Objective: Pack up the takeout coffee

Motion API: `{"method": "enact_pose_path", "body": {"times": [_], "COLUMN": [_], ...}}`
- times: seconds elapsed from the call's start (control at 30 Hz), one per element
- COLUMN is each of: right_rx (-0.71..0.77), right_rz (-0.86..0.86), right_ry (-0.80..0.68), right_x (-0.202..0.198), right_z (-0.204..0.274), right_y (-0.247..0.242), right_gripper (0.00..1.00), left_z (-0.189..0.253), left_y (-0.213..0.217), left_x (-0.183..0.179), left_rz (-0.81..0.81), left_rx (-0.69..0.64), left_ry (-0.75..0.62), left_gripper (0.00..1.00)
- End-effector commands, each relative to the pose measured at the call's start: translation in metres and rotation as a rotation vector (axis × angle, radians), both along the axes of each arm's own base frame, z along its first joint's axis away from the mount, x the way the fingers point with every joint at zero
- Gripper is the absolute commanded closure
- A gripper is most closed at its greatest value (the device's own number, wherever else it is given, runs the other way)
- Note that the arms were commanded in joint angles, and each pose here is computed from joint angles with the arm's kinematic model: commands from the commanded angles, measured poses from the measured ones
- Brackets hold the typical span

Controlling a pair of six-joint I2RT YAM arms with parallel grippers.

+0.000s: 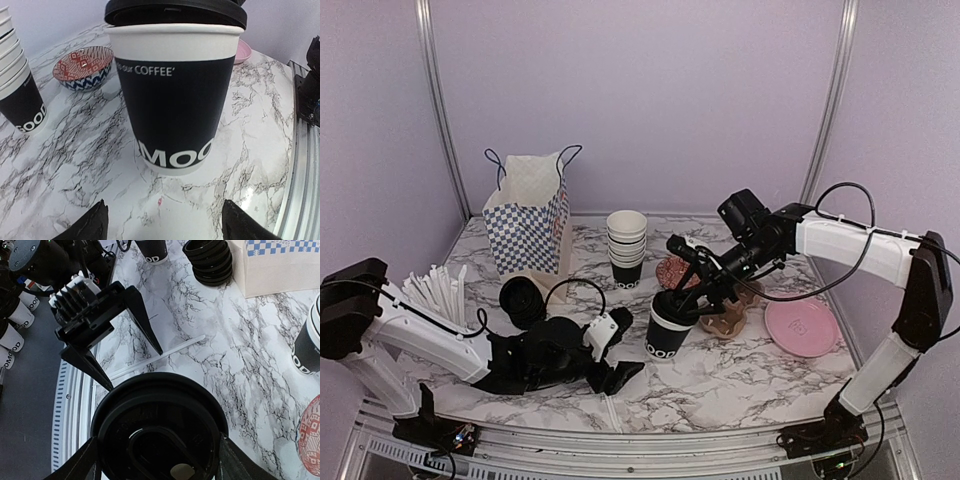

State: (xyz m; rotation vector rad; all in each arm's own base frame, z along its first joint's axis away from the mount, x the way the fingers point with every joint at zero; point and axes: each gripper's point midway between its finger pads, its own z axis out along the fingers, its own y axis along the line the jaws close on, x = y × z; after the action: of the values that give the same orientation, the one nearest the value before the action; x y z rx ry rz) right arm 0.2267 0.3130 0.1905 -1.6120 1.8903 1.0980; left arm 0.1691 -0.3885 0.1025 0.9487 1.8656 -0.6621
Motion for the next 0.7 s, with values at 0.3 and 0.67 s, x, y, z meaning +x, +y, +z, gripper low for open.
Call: {"method": "enact_pose_path", "body": {"times": [0.3,0.67], "right_rx": [0.108,0.115], "right_rz": [0.063,0.071], "right_ry": [-0.001,0.012], "right_x": [-0.026,-0.03], "right_z": [0.036,0.038], "right_y": [0.002,0.002], "right_gripper": [0.33,0.33], "left_z": [0.032,0.027], "left_y": [-0.061,-0.079], "left_x": [0.014,0.009], "left_rz": [-0.053,-0.115], "left_rx": [-0.121,-0.147], "left_ry": [-0.156,-0.155], "left_gripper": [0.01,0.14]}}
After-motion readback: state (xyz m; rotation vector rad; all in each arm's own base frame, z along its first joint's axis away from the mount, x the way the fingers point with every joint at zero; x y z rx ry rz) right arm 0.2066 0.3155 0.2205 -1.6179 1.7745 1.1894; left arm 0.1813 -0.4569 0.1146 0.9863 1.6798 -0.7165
